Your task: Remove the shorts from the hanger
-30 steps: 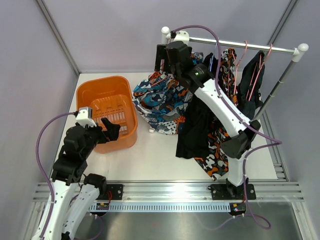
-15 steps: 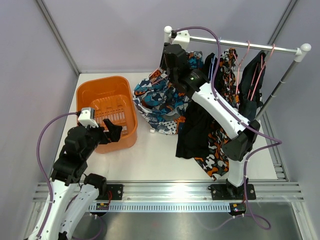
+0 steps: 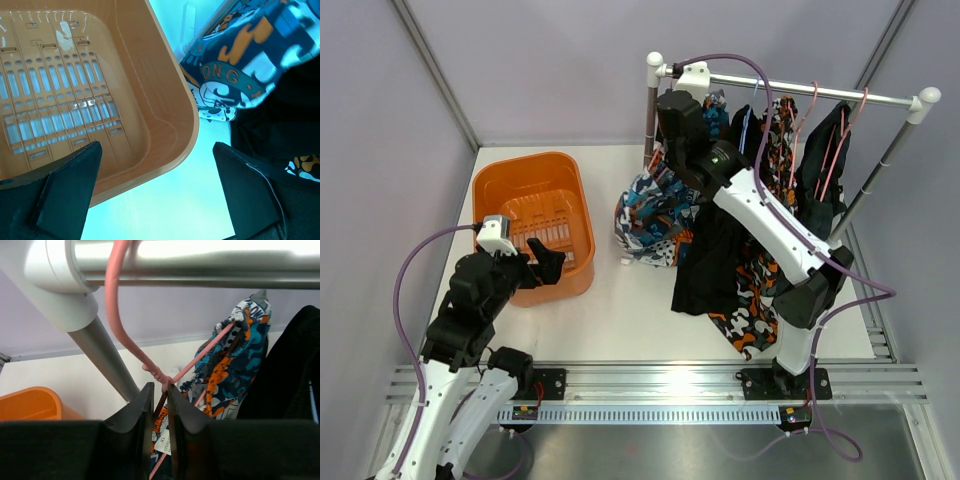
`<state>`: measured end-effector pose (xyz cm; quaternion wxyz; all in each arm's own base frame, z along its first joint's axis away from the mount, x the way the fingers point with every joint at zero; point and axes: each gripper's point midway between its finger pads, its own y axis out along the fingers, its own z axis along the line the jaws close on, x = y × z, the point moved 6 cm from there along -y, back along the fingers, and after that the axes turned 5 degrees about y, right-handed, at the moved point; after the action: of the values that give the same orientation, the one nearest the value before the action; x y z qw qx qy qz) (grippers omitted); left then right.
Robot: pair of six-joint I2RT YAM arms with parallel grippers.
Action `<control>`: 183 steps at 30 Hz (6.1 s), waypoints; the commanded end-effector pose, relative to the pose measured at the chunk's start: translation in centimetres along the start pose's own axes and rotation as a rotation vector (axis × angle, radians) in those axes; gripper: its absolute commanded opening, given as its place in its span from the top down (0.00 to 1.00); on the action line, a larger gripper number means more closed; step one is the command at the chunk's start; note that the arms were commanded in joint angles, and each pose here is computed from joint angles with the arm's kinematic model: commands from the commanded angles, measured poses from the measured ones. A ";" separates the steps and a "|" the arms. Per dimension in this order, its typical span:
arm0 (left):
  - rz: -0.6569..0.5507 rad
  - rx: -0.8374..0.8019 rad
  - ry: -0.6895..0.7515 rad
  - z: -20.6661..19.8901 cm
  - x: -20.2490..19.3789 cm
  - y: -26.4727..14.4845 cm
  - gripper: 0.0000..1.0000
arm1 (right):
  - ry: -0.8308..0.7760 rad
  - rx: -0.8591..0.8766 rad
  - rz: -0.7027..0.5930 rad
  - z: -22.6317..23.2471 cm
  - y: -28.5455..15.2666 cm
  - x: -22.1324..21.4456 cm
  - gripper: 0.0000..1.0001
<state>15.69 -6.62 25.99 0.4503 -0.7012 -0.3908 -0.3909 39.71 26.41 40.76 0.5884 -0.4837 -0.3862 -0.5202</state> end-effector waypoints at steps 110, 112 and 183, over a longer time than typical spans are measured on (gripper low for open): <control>-0.044 -0.067 0.031 -1.0 0.7 -0.7 0.01 | -0.073 0.207 -0.004 -6.8 -9.2 7.2 1.00; -0.051 -0.115 0.051 -1.5 0.7 -0.8 0.01 | -0.067 0.260 0.039 -7.0 -10.3 6.3 1.00; 0.032 -0.327 0.005 -27.2 5.7 12.9 0.31 | 0.082 0.215 0.177 -7.6 -16.0 -2.0 1.00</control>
<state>23.89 -33.94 33.21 0.3759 -0.7652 -0.2817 -0.4404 23.44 19.19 37.38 0.6884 -0.4678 -0.3682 -0.4144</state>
